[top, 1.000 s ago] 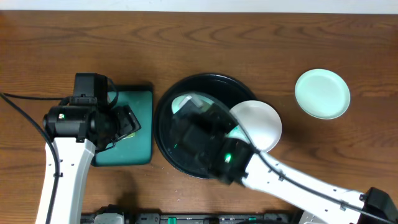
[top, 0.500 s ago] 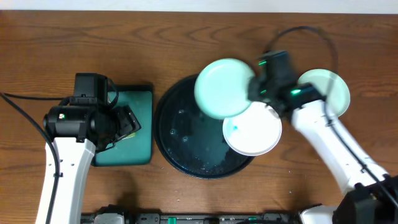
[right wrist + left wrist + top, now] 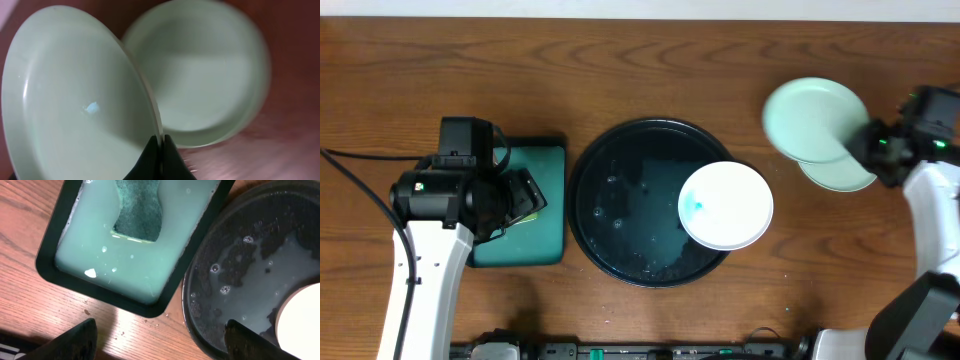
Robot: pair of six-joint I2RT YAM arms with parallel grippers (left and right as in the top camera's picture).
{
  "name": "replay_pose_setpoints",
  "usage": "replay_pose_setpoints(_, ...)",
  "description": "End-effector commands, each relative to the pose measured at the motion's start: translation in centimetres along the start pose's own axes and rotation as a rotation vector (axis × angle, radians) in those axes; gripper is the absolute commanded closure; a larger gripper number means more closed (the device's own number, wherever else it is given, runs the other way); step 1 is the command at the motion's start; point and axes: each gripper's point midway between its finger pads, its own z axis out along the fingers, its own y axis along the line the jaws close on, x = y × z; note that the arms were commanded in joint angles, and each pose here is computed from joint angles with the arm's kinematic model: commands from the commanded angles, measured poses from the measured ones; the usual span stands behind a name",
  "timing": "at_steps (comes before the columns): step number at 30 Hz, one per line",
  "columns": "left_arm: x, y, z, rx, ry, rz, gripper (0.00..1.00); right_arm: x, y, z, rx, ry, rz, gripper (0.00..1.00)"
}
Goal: Clean dirty plates on tray and stack at the side
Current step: 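Carry the plate right and stack it on the cleaned plate, then release the plate and move the right gripper to the white plate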
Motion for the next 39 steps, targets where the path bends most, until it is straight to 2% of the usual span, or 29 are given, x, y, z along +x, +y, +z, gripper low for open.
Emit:
replay_pose_setpoints(1, 0.0, 0.2, 0.5, -0.023, 0.015, 0.007, 0.19, -0.3, -3.8, 2.2, 0.064, 0.054, 0.087, 0.99)
replay_pose_setpoints(7, 0.0, 0.3, 1.3, -0.041, 0.046, 0.005, 0.19, -0.4, -8.1, 5.3, 0.129, 0.103, 0.195, 0.99)
replay_pose_setpoints(12, 0.0, 0.4, 2.0, -0.056, 0.071, 0.003, 0.19, -0.5, -9.0, 6.7, 0.133, 0.112, 0.210, 0.99)
replay_pose_setpoints(14, 0.0, 0.4, 2.2, -0.060, 0.079, 0.002, 0.19, -0.7, -8.8, 6.8, 0.124, 0.106, 0.199, 0.95)
replay_pose_setpoints(17, -0.1, 0.3, 2.3, -0.059, 0.077, 0.003, 0.19, -1.0, -7.8, 6.9, 0.067, 0.105, 0.179, 0.79)
replay_pose_setpoints(19, -0.4, 0.2, 2.4, -0.054, 0.067, 0.003, 0.19, -1.1, -6.8, 6.9, 0.014, 0.108, 0.161, 0.74)
replay_pose_setpoints(24, -0.6, 0.0, 2.4, -0.048, 0.058, 0.004, 0.19, -0.6, -2.4, 6.6, -0.188, 0.149, 0.055, 0.73)
replay_pose_setpoints(30, -0.6, 0.0, 2.4, -0.049, 0.058, 0.004, 0.19, 1.5, 2.0, 4.8, -0.251, 0.171, -0.161, 0.73)
replay_pose_setpoints(33, -0.6, 0.0, 2.4, -0.048, 0.058, 0.004, 0.19, 2.8, 5.2, 2.4, -0.297, 0.147, -0.326, 0.70)
replay_pose_setpoints(39, -0.6, 0.0, 2.4, -0.049, 0.060, 0.004, 0.19, 5.8, 10.1, -4.9, -0.290, 0.028, -0.529, 0.65)
